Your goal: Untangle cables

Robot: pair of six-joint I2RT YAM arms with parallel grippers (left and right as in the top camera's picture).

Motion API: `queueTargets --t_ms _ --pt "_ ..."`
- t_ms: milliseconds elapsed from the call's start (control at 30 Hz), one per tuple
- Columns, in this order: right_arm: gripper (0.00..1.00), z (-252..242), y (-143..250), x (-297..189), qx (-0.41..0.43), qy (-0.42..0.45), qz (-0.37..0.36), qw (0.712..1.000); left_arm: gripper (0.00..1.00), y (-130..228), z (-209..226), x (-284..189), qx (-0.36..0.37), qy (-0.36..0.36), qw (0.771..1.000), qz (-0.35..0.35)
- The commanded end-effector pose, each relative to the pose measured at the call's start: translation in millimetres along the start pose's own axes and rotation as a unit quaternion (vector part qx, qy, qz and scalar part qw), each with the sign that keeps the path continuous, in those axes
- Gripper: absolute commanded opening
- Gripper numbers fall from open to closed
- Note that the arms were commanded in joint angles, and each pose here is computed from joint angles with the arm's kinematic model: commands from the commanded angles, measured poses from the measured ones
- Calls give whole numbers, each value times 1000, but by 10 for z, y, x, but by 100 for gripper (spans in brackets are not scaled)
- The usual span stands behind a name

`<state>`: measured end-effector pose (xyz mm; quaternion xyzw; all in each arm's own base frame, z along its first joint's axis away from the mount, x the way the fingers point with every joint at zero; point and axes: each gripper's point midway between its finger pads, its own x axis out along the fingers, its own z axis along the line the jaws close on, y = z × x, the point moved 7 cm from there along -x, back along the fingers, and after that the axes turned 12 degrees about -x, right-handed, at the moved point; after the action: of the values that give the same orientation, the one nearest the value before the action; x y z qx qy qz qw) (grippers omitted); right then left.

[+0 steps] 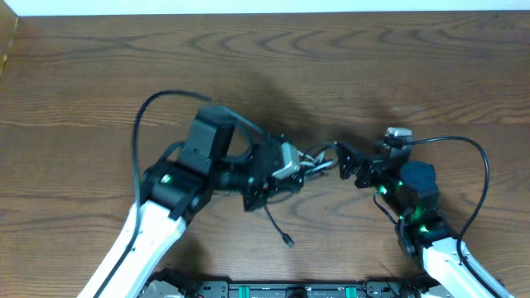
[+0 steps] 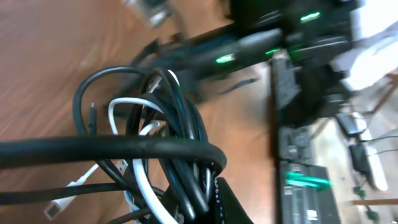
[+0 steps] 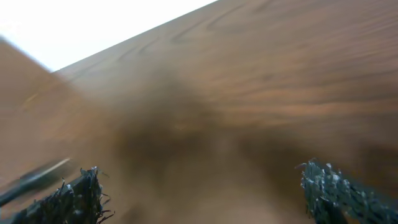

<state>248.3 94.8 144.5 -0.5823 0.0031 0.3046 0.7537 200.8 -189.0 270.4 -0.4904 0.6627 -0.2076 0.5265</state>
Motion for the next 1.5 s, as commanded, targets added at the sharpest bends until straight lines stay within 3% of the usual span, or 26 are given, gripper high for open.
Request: queueTargets --t_ms 0,167,267,433,667,933,1233,1367,1467 --pt "99 140 -5 -74 2 -58 10 998 8 0 229 77 -9 -48 999 17" --pt "99 152 16 -197 0 -51 21 998 8 -61 188 191 -19 44 999 -11" --pt "99 112 15 -270 -3 -27 20 999 8 -167 114 127 -84 114 989 -43" --pt "99 47 -75 -402 4 1 -5 1000 8 -171 300 -73 -212 102 970 -61" --pt "99 113 -146 -512 1 -22 -25 999 8 -201 255 -246 -70 158 978 -112" --pt "99 88 -30 -531 10 -13 7 1000 8 -138 354 -161 -125 162 974 -95" --pt "99 94 70 -535 22 -20 36 999 8 235 843 383 -190 60 980 4" --pt "99 146 80 -540 23 -46 42 998 8 424 1027 565 -175 -76 978 79" --pt "99 155 63 -540 21 -50 38 998 8 492 1117 606 -143 -183 965 125"
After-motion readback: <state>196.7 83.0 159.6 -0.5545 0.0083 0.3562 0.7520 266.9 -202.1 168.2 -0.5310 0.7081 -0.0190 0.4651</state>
